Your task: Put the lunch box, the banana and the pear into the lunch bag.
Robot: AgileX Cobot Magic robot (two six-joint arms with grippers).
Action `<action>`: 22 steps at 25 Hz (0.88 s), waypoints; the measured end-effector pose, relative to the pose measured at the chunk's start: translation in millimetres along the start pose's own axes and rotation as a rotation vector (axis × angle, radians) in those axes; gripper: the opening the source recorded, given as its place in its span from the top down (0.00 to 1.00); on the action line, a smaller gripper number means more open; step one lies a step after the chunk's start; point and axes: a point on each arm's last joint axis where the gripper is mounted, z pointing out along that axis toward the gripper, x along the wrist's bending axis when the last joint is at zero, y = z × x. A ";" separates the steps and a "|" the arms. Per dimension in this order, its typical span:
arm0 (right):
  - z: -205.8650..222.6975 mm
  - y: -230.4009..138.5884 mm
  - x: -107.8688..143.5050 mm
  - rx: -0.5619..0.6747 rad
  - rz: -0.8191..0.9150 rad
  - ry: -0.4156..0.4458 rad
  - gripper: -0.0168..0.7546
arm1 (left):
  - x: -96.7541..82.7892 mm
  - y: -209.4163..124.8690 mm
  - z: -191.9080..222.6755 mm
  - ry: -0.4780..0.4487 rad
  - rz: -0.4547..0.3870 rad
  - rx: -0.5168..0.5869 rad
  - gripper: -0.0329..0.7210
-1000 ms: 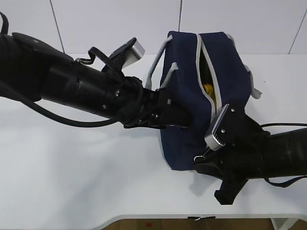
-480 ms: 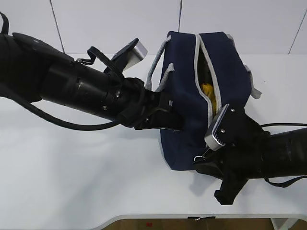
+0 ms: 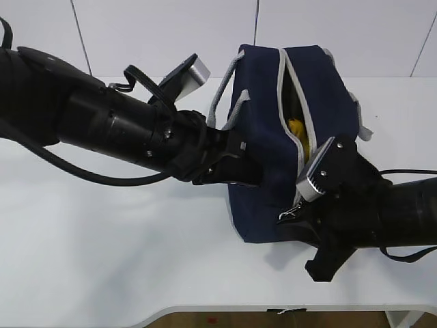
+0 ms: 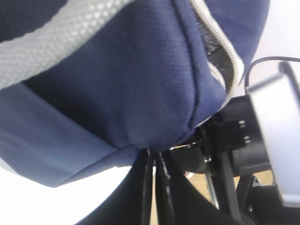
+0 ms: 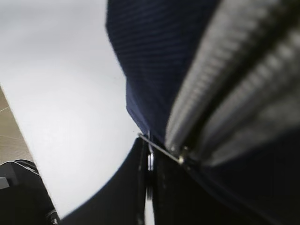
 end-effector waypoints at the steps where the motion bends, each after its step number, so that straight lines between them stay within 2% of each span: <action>1: -0.9 0.6 -0.1 -0.001 0.001 -0.003 0.97 | -0.1 0.0 0.0 -0.001 -0.001 0.000 0.97; 6: -1.7 0.3 -1.1 0.007 0.018 -0.017 0.97 | -0.9 -0.2 0.0 -0.010 0.021 0.002 0.95; 8: -1.7 0.2 -1.2 0.008 0.020 -0.018 0.97 | -1.8 0.1 0.0 -0.020 0.016 -0.002 0.84; 12: -1.7 0.2 -1.2 0.008 0.021 -0.018 0.97 | -4.5 0.5 -0.1 -0.049 -0.003 -0.005 0.53; 14: -1.7 0.2 -1.2 0.008 0.023 -0.018 0.97 | -5.1 1.5 -0.1 -0.055 -0.008 -0.017 0.47; 18: -1.7 0.2 -1.2 0.008 0.023 -0.018 0.97 | -6.3 3.5 -0.2 -0.068 -0.005 -0.039 0.48; 20: -1.7 0.2 -1.2 0.008 0.023 -0.018 0.97 | -6.5 4.3 -0.2 -0.070 -0.005 -0.048 0.55; 22: -1.7 0.2 -1.2 0.008 0.025 -0.018 0.97 | -6.2 4.6 -0.2 -0.067 -0.003 -0.051 0.67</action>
